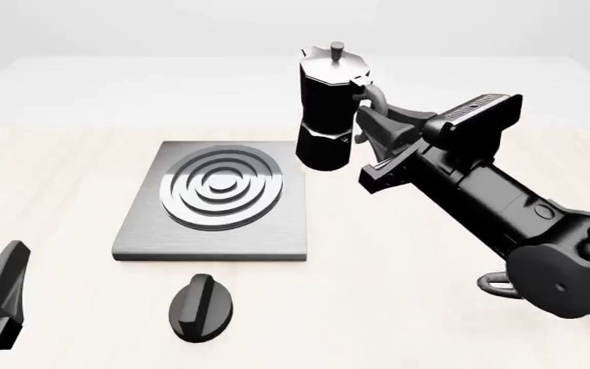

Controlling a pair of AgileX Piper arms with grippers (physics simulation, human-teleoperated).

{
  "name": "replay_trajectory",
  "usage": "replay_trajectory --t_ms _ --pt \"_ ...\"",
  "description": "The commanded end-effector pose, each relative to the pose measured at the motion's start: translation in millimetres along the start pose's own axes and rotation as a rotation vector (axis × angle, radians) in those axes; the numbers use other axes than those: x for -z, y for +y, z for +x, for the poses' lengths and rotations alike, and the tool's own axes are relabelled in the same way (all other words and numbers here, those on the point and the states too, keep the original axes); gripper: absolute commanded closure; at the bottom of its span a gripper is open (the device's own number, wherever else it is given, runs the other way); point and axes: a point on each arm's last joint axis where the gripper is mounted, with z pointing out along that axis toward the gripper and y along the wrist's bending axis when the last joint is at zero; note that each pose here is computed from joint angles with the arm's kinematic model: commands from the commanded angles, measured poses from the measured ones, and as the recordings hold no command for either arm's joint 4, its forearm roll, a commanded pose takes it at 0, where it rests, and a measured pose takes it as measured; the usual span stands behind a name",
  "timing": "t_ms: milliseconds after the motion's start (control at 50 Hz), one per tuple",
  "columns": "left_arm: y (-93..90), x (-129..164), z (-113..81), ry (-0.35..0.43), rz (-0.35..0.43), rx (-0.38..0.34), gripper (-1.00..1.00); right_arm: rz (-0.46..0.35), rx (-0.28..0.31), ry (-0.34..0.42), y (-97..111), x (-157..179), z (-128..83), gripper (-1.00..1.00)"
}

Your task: Put the moka pot on the stove.

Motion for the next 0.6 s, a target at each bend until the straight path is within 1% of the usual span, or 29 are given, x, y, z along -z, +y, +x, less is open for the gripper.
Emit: replay_trajectory --t_ms 20,80,200,480,560,600 --pt "0.0 0.0 0.0 0.000 0.000 0.000 -1.00 -0.033 -0.013 -0.040 9.3 -19.5 -10.4 1.00" --pt "0.0 0.0 0.0 0.000 0.000 0.000 -1.00 -0.035 -0.021 -0.044 9.8 -23.1 -11.9 1.00" --pt "0.0 0.0 0.0 0.000 0.000 0.000 -1.00 -0.046 -0.026 -0.033 13.6 -32.0 -3.7 1.00" --pt "0.0 0.0 0.0 0.000 0.000 0.000 -1.00 -0.058 -0.012 -0.034 18.7 -51.1 8.3 1.00" --pt "0.0 0.0 0.0 0.000 0.000 0.000 -1.00 -0.059 -0.011 -0.035 19.1 -56.6 9.7 1.00" --pt "0.0 0.0 0.0 0.000 0.000 0.000 -1.00 -0.057 -0.008 -0.049 18.9 -59.2 6.4 1.00"
